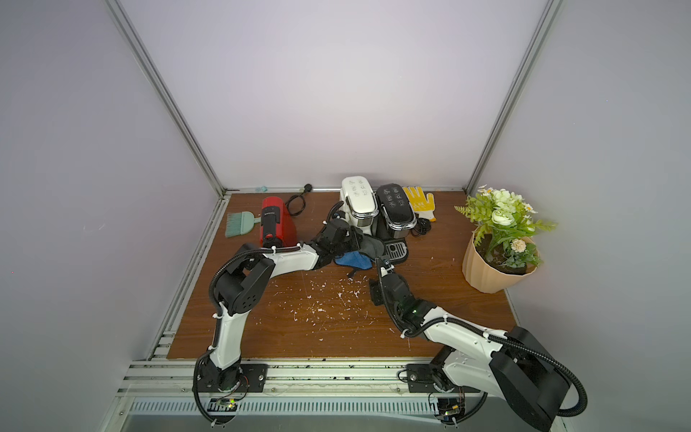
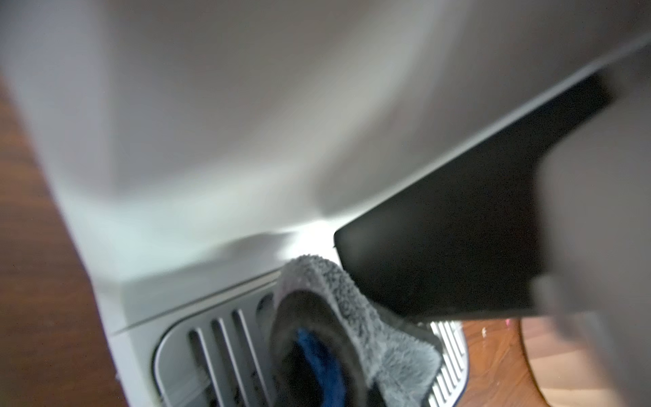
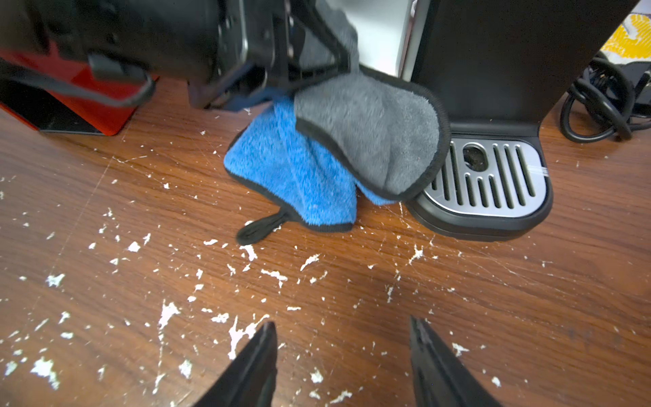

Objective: Wipe the surface of a coffee machine
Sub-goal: Wipe the dirt from the surface of the coffee machine.

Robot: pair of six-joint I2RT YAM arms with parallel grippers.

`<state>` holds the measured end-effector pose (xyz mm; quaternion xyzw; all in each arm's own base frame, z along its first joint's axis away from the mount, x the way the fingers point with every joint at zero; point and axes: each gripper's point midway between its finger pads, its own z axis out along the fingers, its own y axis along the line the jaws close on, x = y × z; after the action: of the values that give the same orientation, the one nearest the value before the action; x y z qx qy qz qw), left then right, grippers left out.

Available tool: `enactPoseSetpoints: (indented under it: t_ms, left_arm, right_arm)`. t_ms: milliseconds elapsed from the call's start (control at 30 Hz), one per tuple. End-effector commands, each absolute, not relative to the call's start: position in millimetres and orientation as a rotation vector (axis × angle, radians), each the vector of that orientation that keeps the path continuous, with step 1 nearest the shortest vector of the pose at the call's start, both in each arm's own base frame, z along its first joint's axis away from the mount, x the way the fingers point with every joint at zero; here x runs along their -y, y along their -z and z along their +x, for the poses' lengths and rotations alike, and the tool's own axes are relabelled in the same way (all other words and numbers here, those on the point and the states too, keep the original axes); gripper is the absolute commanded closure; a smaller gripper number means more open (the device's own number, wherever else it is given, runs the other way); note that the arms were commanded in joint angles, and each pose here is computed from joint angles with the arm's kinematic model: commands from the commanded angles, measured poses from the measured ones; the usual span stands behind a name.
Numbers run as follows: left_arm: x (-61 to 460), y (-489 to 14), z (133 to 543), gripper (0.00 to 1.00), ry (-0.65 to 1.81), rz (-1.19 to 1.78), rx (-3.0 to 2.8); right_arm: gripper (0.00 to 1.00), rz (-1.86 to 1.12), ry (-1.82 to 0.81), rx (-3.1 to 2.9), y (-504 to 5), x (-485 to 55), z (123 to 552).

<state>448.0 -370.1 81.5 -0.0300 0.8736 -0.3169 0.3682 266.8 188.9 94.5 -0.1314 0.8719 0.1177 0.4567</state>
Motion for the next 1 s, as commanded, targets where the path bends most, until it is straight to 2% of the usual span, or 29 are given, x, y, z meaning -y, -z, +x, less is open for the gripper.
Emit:
enactPoseSetpoints:
  t_ms: [0,300,667,833,967]
  left_arm:
    - [329.6,-62.1,461.1,1.0,0.705,-0.17,-2.266]
    - [267.8,-63.4,487.1,1.0,0.447,-0.203,-2.28]
    - [230.4,-100.2,505.9,1.0,0.345,-0.207,-2.223]
    - [220.1,-115.8,507.3,1.0,0.391,-0.216,-2.211]
    - [239.9,-135.7,490.6,1.0,0.547,-0.164,-2.18]
  right_arm:
    - [0.38,-0.304,-0.298,-2.115,-103.9,-189.0,270.3]
    - [0.38,-0.302,-0.295,-2.113,-104.3,-188.5,270.9]
    - [0.38,-0.296,-0.282,-2.113,-103.9,-186.2,271.2]
    - [0.38,-0.298,-0.286,-2.114,-103.5,-187.1,271.2]
    - [0.38,-0.299,-0.28,-2.118,-101.9,-187.2,271.6]
